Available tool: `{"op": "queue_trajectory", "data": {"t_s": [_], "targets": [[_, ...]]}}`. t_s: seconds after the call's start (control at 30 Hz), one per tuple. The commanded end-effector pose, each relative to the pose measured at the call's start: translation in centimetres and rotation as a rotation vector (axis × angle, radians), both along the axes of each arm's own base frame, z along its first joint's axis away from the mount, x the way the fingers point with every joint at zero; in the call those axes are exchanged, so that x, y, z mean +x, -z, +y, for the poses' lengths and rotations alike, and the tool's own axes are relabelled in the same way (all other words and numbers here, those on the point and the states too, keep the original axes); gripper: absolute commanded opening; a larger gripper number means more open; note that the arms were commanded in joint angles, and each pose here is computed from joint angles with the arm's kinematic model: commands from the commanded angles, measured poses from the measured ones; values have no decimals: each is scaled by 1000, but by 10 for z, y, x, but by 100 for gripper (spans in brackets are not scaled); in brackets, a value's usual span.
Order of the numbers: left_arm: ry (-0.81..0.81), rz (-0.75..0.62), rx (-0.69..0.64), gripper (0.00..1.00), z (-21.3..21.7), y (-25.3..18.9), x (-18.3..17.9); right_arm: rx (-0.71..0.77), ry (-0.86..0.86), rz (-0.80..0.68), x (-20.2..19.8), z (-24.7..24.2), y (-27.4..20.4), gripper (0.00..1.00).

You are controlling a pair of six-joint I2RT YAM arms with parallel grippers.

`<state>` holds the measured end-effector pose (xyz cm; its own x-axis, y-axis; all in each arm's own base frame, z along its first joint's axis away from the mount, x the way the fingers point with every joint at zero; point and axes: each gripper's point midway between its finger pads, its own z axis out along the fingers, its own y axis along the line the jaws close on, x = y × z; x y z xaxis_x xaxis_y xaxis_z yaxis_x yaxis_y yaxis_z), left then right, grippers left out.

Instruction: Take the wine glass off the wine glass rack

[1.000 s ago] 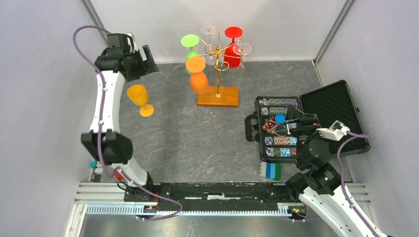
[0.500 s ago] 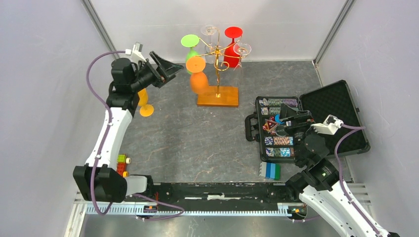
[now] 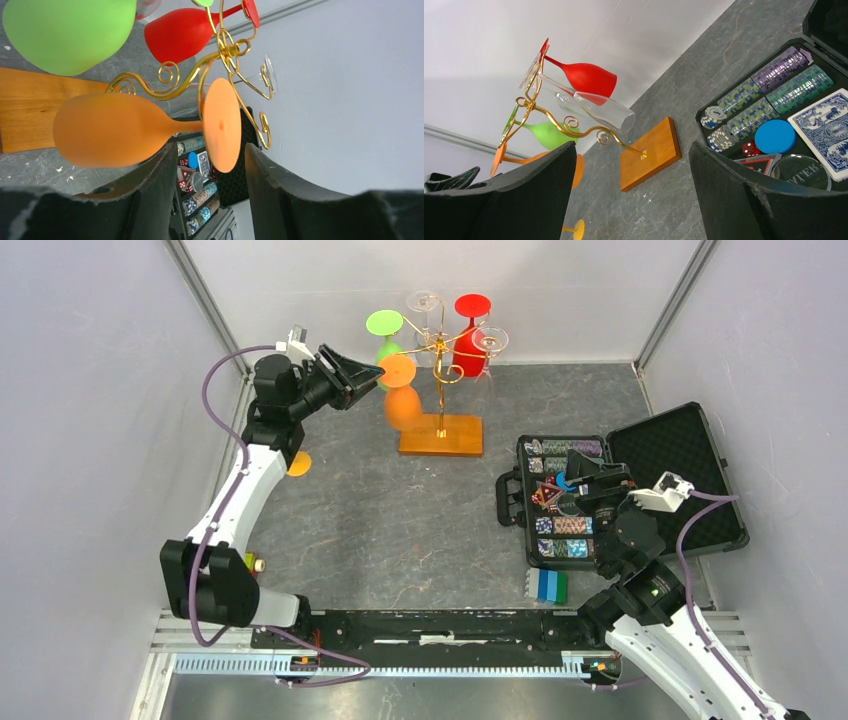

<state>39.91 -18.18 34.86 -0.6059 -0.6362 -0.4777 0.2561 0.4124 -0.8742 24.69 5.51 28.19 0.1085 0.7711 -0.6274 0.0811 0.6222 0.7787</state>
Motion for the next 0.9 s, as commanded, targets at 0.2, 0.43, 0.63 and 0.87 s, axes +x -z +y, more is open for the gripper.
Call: {"op": "queue_trajectory", "data": {"t_s": [0.2,0.43,0.63,0.87], "targets": [[8,-4,-82,40,-9,-8,12,29,16,-36,-2,-4,-18,87],[50,22,-132,26,-17,-10,12,32,14,-33,-1,-3,-16,86],[58,21,-152,7,-18,-16,8,37,20,-39,-3,-5,-17,86],[52,-11,-163,2,-16,-34,1,41,23,-42,-3,-6,-17,86]]}}
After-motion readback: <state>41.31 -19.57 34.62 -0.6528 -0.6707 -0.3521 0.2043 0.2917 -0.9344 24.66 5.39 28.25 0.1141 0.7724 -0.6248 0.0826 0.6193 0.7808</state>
